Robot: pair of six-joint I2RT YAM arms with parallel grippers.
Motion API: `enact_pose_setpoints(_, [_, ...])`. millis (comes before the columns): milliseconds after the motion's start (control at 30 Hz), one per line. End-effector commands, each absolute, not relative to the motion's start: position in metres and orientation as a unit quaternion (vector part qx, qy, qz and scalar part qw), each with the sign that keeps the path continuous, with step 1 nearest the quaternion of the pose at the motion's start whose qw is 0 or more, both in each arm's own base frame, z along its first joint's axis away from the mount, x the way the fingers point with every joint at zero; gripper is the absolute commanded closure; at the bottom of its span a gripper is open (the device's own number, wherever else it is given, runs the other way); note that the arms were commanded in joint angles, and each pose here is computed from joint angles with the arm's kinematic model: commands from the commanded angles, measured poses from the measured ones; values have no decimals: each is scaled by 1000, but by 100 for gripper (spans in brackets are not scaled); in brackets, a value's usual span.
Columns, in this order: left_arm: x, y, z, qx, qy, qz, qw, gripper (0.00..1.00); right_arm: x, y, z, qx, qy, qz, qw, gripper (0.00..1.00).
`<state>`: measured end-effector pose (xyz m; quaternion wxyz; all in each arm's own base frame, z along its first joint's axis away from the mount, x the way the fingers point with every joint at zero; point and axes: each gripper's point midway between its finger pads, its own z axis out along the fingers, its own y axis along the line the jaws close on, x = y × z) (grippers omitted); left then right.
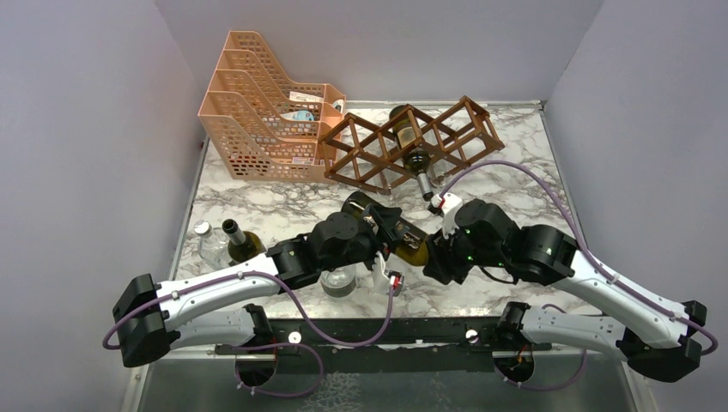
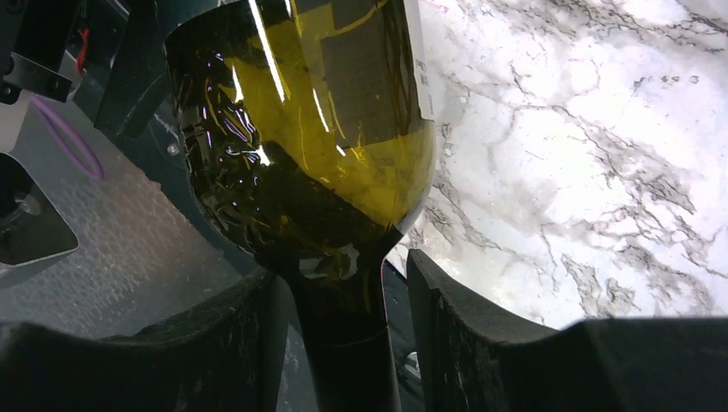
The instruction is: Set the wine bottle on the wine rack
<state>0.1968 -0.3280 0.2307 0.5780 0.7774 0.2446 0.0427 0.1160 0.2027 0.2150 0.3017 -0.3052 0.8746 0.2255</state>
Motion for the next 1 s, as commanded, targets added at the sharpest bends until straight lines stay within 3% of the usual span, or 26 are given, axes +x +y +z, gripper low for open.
enact_pose_setpoints(0, [190,-333,298,729,196,47,655,100,114,216,217,-310,867,252,298,47])
enact_pose_setpoints(167, [189,-333,300,728,192,48,656,100,111,225,210,-321,864,262,285,51])
enact_pose_setpoints(367, [186,-334,303,727,185,42,660,100,111,234,214,-334,851,281,293,71])
enact_pose_setpoints(533, [186,-333,305,725,186,43,662,100,117,233,219,-328,848,276,312,97])
enact_pose_setpoints(600, [187,-332,304,725,187,46,661,98,121,231,222,-324,848,271,321,99])
enact_pose_setpoints(700, [188,-330,302,723,189,51,663,76,127,229,228,-320,843,264,342,99])
enact_pose_setpoints(867, [189,-327,301,719,191,56,666,57,138,222,248,-299,830,261,391,99])
enact_pose_setpoints(900, [189,-327,300,719,192,55,666,49,138,221,252,-296,827,263,398,99])
enact_pose_setpoints(933, [189,-327,298,720,195,54,664,34,139,221,256,-294,824,265,405,99])
enact_pose_setpoints(967, [189,-327,297,722,198,52,661,28,139,220,259,-292,822,268,410,99])
